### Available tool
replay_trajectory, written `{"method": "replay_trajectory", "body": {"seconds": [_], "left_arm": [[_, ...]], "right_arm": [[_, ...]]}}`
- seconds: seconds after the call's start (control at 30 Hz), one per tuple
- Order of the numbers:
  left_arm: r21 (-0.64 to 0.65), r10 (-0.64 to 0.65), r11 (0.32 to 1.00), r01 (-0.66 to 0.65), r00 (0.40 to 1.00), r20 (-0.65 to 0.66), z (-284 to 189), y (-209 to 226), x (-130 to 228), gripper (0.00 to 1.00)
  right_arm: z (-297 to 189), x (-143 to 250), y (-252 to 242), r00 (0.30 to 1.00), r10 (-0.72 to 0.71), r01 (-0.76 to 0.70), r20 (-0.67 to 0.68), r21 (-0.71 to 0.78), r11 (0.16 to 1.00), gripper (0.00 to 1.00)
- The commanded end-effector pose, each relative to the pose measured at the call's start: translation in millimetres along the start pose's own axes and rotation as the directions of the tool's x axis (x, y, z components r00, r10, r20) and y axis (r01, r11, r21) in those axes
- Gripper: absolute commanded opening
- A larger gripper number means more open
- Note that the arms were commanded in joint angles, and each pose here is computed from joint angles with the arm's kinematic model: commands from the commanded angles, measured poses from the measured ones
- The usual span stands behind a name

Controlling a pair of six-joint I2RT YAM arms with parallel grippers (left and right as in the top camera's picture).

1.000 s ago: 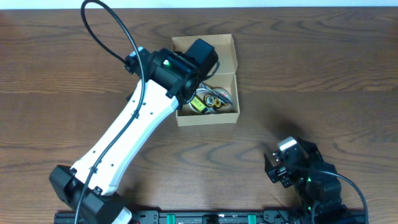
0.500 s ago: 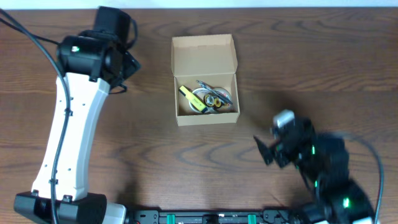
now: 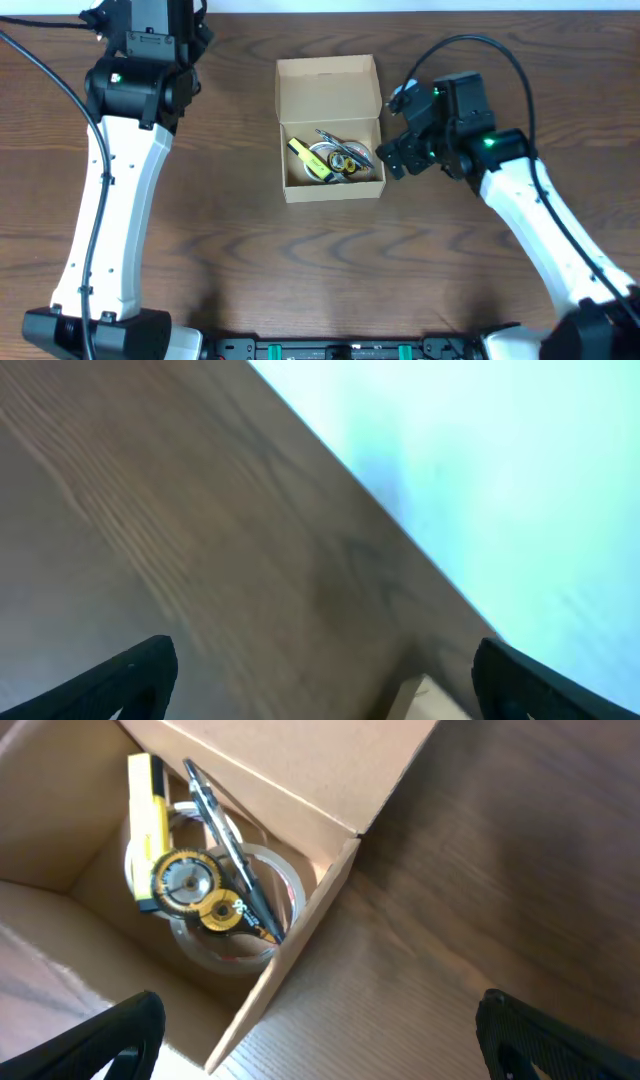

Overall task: Pack container
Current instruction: 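Raise both grippers to the box lid flaps on either side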

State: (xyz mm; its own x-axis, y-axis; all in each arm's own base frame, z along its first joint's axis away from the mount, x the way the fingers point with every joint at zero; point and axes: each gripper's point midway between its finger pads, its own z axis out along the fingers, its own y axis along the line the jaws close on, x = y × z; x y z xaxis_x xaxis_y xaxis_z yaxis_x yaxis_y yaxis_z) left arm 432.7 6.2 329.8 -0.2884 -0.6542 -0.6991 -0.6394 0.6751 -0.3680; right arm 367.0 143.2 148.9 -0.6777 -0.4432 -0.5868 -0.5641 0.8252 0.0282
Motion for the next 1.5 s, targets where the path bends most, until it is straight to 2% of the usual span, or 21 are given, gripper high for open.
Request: {"method": "replay_trajectory", "body": {"seconds": [0.0, 0.1, 0.17, 0.27, 0.4, 0.43, 0.5, 0.53, 0.57, 0.6, 0.63, 0.67, 0.7, 0.8, 0.83, 0.93, 1.13, 1.33, 1.47], "left_arm": [[-0.056, -0.018, 0.998, 0.022, 0.998, 0.066, 9.1, 6.2, -10.7, 0.95], [-0.064, -0.023, 0.998, 0.027, 0.997, 0.075, 12.9, 7.8, -13.2, 0.96], [-0.068, -0.030, 0.997, 0.036, 0.996, 0.081, 17.0, 9.0, -15.9, 1.00], [-0.091, -0.036, 0.995, 0.044, 0.996, 0.081, 29.0, 13.9, -16.9, 0.95], [-0.133, -0.044, 0.990, 0.052, 0.997, 0.065, 48.0, 20.7, -10.7, 0.95], [-0.139, -0.039, 0.989, 0.046, 0.998, 0.055, 53.5, 20.6, -7.0, 0.99], [-0.154, -0.061, 0.986, 0.067, 0.997, 0.048, 62.6, 21.3, -1.0, 0.82], [-0.168, -0.077, 0.982, 0.083, 0.996, 0.045, 69.8, 22.3, 3.4, 0.66], [-0.186, -0.093, 0.977, 0.099, 0.995, 0.038, 81.0, 24.3, 9.7, 0.56], [-0.210, -0.101, 0.972, 0.104, 0.995, 0.028, 92.6, 27.5, 16.6, 0.41], [-0.230, -0.098, 0.968, 0.100, 0.995, 0.019, 101.9, 31.0, 21.7, 0.24], [-0.253, -0.091, 0.963, 0.091, 0.996, 0.008, 111.8, 35.5, 27.0, 0.06], [-0.268, -0.086, 0.960, 0.082, 0.996, -0.004, 119.4, 38.5, 32.3, 0.06], [-0.294, -0.077, 0.954, 0.053, 0.994, -0.073, 133.0, 43.9, 52.2, 0.06], [-0.300, -0.074, 0.953, 0.033, 0.989, -0.125, 136.6, 46.0, 64.7, 0.13], [-0.307, -0.068, 0.952, 0.010, 0.982, -0.179, 143.9, 48.1, 79.5, 0.06], [-0.283, -0.099, 0.959, 0.031, 0.968, -0.230, 167.3, 45.5, 93.8, 0.06], [-0.099, -0.048, 0.995, 0.009, 0.918, -0.393, 198.1, 19.5, 121.5, 0.06], [0.024, 0.002, 1.000, 0.012, 0.842, -0.540, 218.5, 13.0, 152.7, 0.06]], "right_arm": [[-2.4, -11.5, -7.7, 0.999, 0.017, -0.017, 0.035, 0.010, 1.000, 0.99], [-5.3, -21.8, -14.2, 0.997, 0.003, -0.005, 0.076, 0.027, 1.000, 0.99], [-6.8, -29.0, -20.3, 0.994, -0.007, 0.001, 0.106, 0.048, 0.999, 0.99], [-9.4, -36.8, -31.2, 0.990, -0.001, -0.010, 0.143, 0.079, 0.997, 0.99], [-15.1, -48.7, -48.0, 0.979, 0.014, -0.037, 0.204, 0.113, 0.993, 0.99], [-17.0, -51.9, -54.6, 0.975, 0.018, -0.047, 0.223, 0.125, 0.991, 0.99], [-19.6, -54.7, -66.0, 0.967, 0.050, -0.086, 0.248, 0.138, 0.987, 0.99], [-20.7, -55.2, -74.3, 0.964, 0.063, -0.105, 0.260, 0.148, 0.983, 0.93], [-19.7, -53.3, -83.4, 0.962, 0.074, -0.120, 0.262, 0.161, 0.980, 0.45], [-17.2, -49.4, -94.9, 0.961, 0.091, -0.140, 0.260, 0.175, 0.975, 0.23], [-13.7, -46.2, -103.6, 0.959, 0.116, -0.166, 0.260, 0.180, 0.970, 0.19], [-9.2, -42.7, -111.8, 0.954, 0.148, -0.199, 0.259, 0.182, 0.963, 0.07], [-3.9, -39.3, -118.2, 0.950, 0.176, -0.227, 0.257, 0.182, 0.957, 0.01], [11.7, -32.2, -129.1, 0.932, 0.258, -0.303, 0.256, 0.159, 0.940, 0.01], [19.1, -30.8, -129.3, 0.923, 0.287, -0.327, 0.256, 0.126, 0.937, 0.01], [36.0, -28.6, -128.9, 0.897, 0.360, -0.383, 0.256, 0.041, 0.923, 0.01], [77.7, -19.2, -127.5, 0.824, 0.522, -0.507, 0.219, -0.126, 0.853, 0.01], [112.7, -9.1, -121.9, 0.760, 0.630, -0.592, 0.163, -0.229, 0.773, 0.01], [127.7, -8.5, -116.9, 0.723, 0.676, -0.620, 0.138, -0.299, 0.725, 0.01]]}}
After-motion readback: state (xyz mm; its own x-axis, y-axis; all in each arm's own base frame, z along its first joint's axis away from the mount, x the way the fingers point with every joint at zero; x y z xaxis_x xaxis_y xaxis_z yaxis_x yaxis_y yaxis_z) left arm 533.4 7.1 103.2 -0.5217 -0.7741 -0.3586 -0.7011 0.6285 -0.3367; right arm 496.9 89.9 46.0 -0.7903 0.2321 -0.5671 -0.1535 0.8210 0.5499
